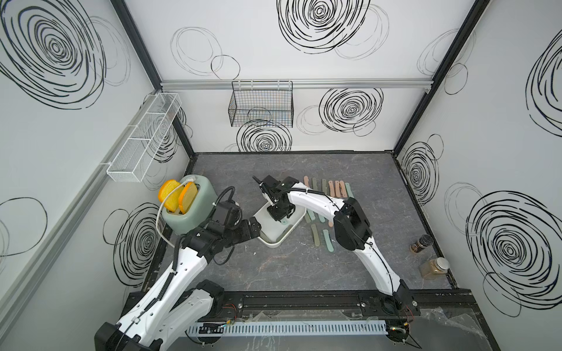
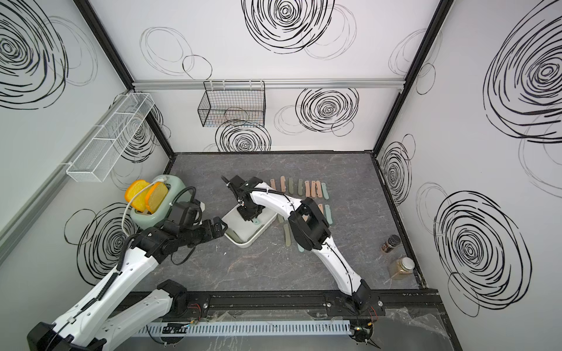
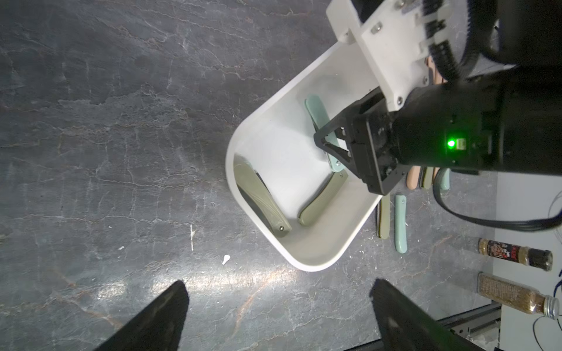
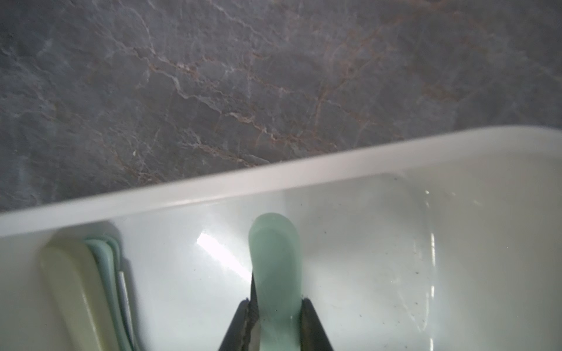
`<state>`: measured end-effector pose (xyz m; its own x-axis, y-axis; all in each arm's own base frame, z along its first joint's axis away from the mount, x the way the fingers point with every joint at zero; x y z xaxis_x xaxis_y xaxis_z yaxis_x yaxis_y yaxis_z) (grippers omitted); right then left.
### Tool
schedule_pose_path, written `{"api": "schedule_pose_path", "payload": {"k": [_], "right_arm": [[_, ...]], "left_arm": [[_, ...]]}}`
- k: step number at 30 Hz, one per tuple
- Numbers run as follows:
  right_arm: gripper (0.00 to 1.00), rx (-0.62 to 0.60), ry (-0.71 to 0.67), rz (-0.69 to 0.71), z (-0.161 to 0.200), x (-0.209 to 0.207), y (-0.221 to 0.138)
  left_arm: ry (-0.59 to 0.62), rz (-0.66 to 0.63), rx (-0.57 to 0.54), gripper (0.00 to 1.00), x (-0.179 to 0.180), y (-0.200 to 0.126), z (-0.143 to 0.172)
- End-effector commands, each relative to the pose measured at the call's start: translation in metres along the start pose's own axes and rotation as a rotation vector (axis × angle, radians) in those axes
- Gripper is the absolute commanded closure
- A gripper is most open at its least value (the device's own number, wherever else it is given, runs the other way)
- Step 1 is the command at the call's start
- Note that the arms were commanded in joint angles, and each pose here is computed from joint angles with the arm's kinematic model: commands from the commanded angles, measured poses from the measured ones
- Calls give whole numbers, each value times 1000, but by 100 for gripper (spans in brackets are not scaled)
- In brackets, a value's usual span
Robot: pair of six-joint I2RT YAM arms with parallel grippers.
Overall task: Take the fruit knife out of the storage box
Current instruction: Pick up the fruit knife from the storage box.
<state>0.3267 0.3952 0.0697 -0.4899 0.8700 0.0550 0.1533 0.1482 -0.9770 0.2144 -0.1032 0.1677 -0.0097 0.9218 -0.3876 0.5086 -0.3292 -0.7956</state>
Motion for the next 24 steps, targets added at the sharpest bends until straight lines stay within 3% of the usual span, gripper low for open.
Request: {"api": "schedule_pose_path", "payload": {"k": [1, 14, 24], "right_arm": [[80, -45, 42, -25, -10, -8, -38], [80, -97, 166, -37, -17, -54, -78], [79, -104, 306, -10, 30, -114, -95]], "left_arm": [[23, 55, -53, 2, -15, -4, -19], [89, 126, -32, 2, -53, 13, -30], [211, 210, 28, 2, -117, 42, -25]]}}
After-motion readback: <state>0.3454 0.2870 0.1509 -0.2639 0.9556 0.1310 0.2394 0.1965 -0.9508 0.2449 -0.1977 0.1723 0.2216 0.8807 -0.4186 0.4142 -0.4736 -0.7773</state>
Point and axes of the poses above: each gripper's point midway between its finger pads, its own y axis out along the fingers, its own x axis along the line the jaws close on, z = x × y, the point moved 2 cm from there along -y, back along the fingers, and after that the axes turned 10 degrees about y, right-handed, at the moved point
